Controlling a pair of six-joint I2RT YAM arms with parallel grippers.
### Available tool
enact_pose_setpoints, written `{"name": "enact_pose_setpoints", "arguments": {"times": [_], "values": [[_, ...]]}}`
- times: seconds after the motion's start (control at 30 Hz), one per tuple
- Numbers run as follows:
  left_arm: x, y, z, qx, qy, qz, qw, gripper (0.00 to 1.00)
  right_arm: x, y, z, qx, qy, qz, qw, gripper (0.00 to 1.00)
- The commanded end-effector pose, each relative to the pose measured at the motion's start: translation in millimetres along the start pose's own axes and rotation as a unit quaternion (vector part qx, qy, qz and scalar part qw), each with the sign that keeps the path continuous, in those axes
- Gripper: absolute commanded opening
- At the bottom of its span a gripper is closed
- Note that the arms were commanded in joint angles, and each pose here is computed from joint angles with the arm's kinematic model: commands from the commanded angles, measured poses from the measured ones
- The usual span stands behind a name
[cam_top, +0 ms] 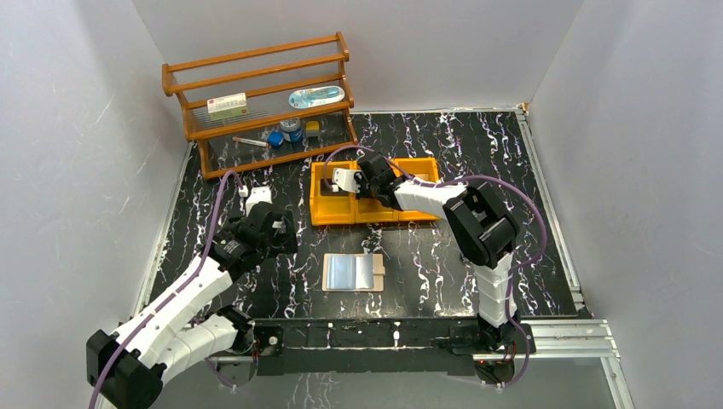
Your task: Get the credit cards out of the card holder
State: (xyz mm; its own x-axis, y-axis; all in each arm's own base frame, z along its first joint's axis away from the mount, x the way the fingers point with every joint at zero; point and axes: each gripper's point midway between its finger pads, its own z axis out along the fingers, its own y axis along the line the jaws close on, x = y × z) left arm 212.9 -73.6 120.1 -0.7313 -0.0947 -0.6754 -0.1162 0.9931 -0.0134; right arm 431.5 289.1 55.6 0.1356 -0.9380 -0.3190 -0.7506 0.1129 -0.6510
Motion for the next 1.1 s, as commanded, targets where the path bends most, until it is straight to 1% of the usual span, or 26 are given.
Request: {"name": "enact_pose_setpoints", "arguments": {"times": [0.0, 0.1, 0.13, 0.17, 0.2, 0.37, 0.5, 0.63, 0.7, 0.77, 0.83, 0.87, 0.9, 0.97, 1.0, 1.03, 1.07], "values": [[-12, 3, -4, -0.010, -0.015, 0.000, 1.000, 0.98, -7, -20, 0, 0.025, -0.007, 0.000, 1.000, 0.15], [-11, 2, -3, -0.009, -0.013, 0.001, 1.000, 0.98, -5, -16, -4, 0.018, -0.008, 0.004, 1.000, 0.19], [-11, 2, -3, -0.010, -0.012, 0.002, 1.000, 0.98, -4, -14, -6, 0.016, -0.009, 0.006, 1.000, 0.22], [-11, 2, -3, -0.009, -0.011, 0.002, 1.000, 0.98, -4, -13, -7, 0.014, -0.012, 0.009, 1.000, 0.28], [-11, 2, -3, -0.009, -0.011, 0.002, 1.000, 0.98, -5, -11, -9, 0.011, -0.014, 0.013, 1.000, 0.31], [-9, 1, -2, -0.008, -0.007, 0.004, 1.000, 0.98, -10, -16, -18, 0.015, -0.025, 0.046, 0.999, 0.37], [-8, 1, -1, -0.008, -0.004, 0.006, 1.000, 0.98, -18, -23, -33, 0.022, -0.043, 0.071, 0.996, 0.39], [-8, 0, -1, -0.006, -0.003, 0.006, 1.000, 0.98, -32, -32, -53, 0.030, -0.080, 0.100, 0.991, 0.43], [-8, 0, -1, -0.006, -0.003, 0.005, 1.000, 0.98, -40, -38, -64, 0.036, -0.103, 0.129, 0.986, 0.44], [-8, 0, -2, -0.006, -0.004, 0.004, 1.000, 0.98, -50, -48, -79, 0.050, -0.127, 0.181, 0.974, 0.46], [-8, 0, -2, -0.005, -0.004, 0.004, 1.000, 0.98, -62, -61, -103, 0.064, -0.160, 0.258, 0.951, 0.50], [-9, 0, -2, -0.005, -0.005, 0.004, 1.000, 0.98, -70, -64, -115, 0.060, -0.182, 0.305, 0.933, 0.52], [-8, 1, -2, -0.006, -0.005, 0.004, 1.000, 0.98, -82, -62, -128, 0.035, -0.211, 0.357, 0.909, 0.55], [-10, 1, -3, -0.005, -0.008, 0.002, 1.000, 0.98, -101, -47, -149, -0.027, -0.243, 0.470, 0.848, 0.71], [-10, 1, -4, -0.005, -0.011, 0.001, 1.000, 0.98, -108, -35, -157, -0.068, -0.242, 0.520, 0.817, 0.73], [-11, 1, -4, -0.005, -0.012, 0.000, 1.000, 0.98, -111, -21, -160, -0.102, -0.221, 0.559, 0.792, 0.72], [-11, 2, -5, -0.005, -0.013, -0.001, 1.000, 0.98, -112, -3, -161, -0.135, -0.186, 0.597, 0.768, 0.70]]}}
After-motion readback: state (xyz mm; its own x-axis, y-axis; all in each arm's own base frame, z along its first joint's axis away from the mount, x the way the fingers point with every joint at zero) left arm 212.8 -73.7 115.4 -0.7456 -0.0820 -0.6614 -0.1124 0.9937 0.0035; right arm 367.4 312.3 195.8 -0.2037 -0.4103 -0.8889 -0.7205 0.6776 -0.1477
